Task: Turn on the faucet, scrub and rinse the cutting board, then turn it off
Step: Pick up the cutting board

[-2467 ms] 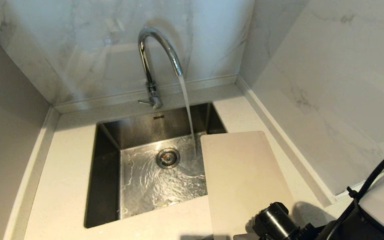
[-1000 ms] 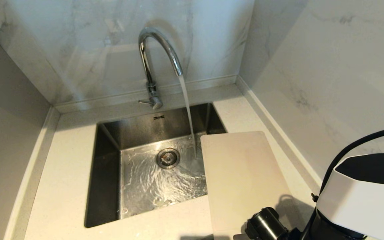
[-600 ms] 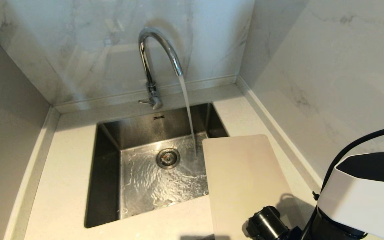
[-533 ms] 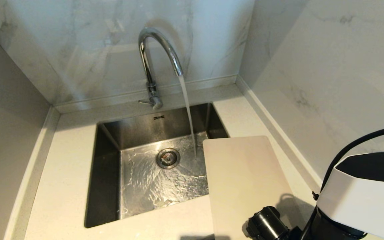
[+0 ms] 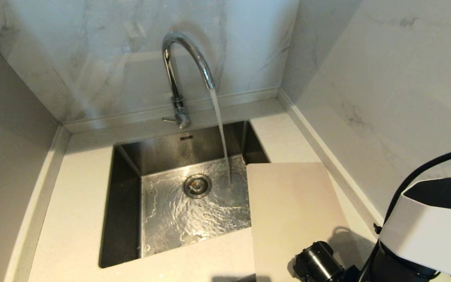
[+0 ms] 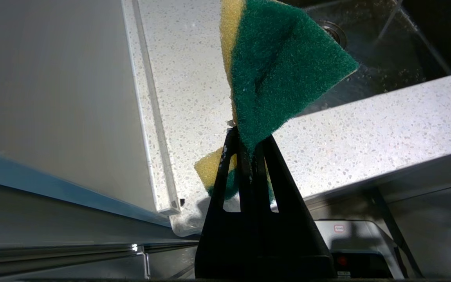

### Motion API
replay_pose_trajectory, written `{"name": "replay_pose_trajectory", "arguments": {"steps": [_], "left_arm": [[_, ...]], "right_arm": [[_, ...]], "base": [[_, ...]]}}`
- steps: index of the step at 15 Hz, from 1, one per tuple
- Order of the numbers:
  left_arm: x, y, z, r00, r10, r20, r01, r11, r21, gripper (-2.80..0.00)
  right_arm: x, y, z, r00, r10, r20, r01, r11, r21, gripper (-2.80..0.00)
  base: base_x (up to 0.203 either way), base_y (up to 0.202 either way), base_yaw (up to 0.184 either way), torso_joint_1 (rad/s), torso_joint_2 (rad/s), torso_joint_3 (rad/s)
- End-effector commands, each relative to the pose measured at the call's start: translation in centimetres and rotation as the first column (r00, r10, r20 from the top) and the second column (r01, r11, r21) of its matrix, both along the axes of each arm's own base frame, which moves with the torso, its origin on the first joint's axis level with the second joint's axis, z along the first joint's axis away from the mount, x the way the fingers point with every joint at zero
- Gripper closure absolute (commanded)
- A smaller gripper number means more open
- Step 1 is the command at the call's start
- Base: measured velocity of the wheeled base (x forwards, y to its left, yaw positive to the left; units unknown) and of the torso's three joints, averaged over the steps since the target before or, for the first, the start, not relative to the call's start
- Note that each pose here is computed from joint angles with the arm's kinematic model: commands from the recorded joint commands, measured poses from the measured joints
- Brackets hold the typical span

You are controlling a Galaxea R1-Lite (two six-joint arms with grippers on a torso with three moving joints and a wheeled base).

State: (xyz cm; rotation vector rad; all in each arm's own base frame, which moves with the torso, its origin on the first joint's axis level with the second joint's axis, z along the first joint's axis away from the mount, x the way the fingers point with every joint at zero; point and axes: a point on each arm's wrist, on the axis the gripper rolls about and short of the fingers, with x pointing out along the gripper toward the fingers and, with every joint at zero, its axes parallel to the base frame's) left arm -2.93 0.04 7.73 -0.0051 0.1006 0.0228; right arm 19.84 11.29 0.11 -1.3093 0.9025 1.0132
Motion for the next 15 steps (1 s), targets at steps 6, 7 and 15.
{"name": "replay_pose_trajectory", "arguments": {"steps": [6, 7, 15], "left_arm": [[0.0, 0.0, 0.0, 1.0, 0.001, -0.001, -0.001, 1.0, 0.0, 0.0], [0.0, 0.0, 0.0, 1.0, 0.001, -0.001, -0.001, 1.0, -0.002, 0.0], [0.0, 0.0, 0.0, 1.0, 0.001, -0.001, -0.001, 1.0, -0.001, 0.0]], "right_arm": [[-1.6, -0.6, 5.2, 0.983, 0.033, 0.181, -0.05, 0.995, 0.092, 0.0], [-1.8, -0.7, 5.9, 0.977, 0.04, 0.208, -0.063, 0.993, 0.102, 0.0], [-3.2, -1.6, 11.9, 0.924, 0.179, 0.339, -0.191, 0.982, 0.002, 0.0]], "base": [[0.0, 0.0, 0.0, 0.0, 0.0, 0.0], [0.0, 0.0, 0.0, 0.0, 0.0, 0.0], [0.0, 0.0, 0.0, 0.0, 0.0, 0.0]]}}
